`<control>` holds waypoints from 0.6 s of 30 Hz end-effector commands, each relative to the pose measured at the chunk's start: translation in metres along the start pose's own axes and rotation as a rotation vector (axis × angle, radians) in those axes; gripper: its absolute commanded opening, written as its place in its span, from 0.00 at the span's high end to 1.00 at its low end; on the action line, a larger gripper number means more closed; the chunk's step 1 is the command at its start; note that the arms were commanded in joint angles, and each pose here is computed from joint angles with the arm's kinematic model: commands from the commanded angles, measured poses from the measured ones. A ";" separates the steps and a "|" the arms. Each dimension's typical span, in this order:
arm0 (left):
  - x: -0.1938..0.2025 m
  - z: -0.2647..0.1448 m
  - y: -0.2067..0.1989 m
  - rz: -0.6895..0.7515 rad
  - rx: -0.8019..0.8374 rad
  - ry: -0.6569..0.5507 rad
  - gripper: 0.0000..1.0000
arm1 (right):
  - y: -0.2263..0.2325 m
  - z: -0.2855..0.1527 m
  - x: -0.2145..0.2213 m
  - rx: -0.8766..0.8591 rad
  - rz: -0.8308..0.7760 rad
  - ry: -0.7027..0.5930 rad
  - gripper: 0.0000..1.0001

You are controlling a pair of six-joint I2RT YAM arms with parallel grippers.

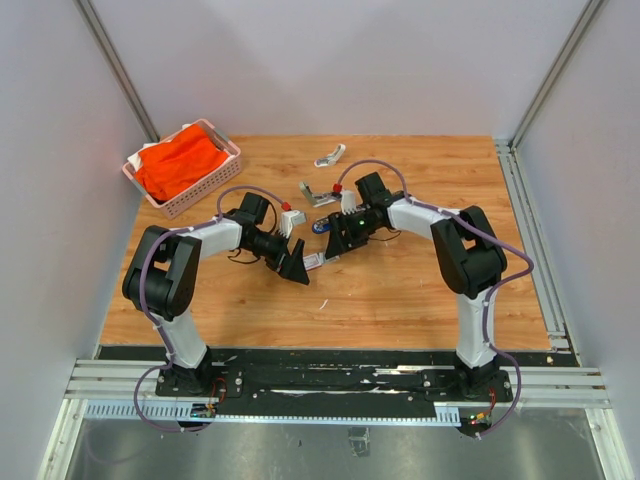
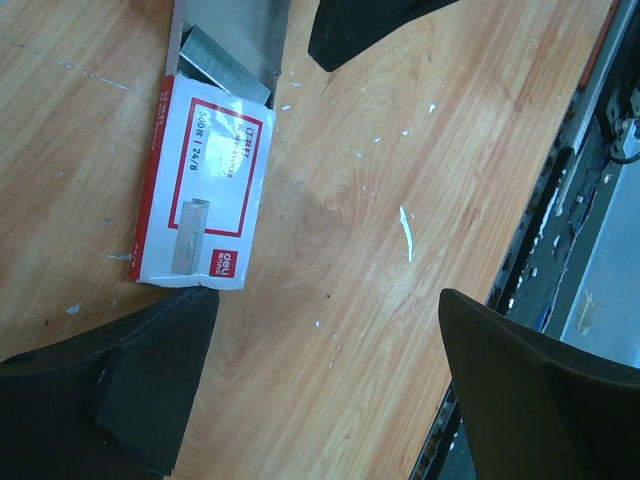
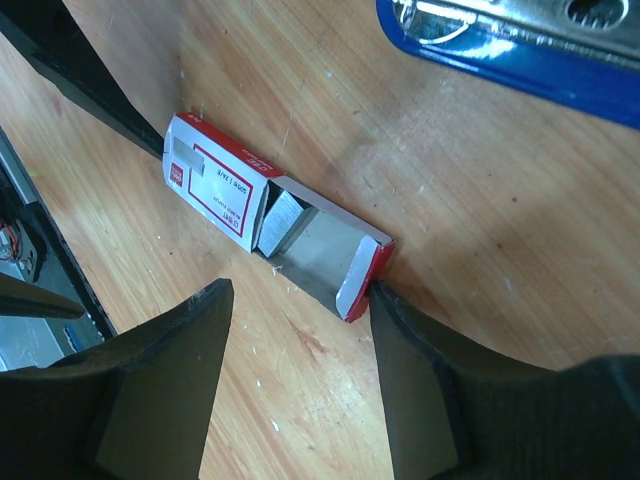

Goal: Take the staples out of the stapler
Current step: Close the staple box at the center of the board.

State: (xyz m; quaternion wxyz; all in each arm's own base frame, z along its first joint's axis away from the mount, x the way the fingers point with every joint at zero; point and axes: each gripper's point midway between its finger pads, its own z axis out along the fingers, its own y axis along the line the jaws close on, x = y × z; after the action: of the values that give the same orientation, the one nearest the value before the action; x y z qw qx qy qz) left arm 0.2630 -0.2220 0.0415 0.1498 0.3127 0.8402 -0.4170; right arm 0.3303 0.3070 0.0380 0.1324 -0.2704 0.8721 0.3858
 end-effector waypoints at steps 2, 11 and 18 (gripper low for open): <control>0.009 0.007 0.003 -0.012 -0.009 0.031 0.02 | 0.011 -0.005 0.005 0.020 0.034 -0.008 0.41; 0.010 0.010 0.003 -0.014 -0.005 0.047 0.02 | 0.021 0.008 0.003 -0.016 -0.053 0.023 0.41; 0.010 0.009 0.003 -0.012 -0.010 0.045 0.02 | 0.023 0.013 -0.002 -0.017 -0.093 0.033 0.40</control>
State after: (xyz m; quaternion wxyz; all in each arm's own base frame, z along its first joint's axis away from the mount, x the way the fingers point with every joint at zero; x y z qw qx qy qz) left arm 0.2619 -0.2255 0.0413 0.1472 0.3161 0.8386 -0.4185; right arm 0.3197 0.3238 0.0445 0.1358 -0.2998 0.8629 0.3837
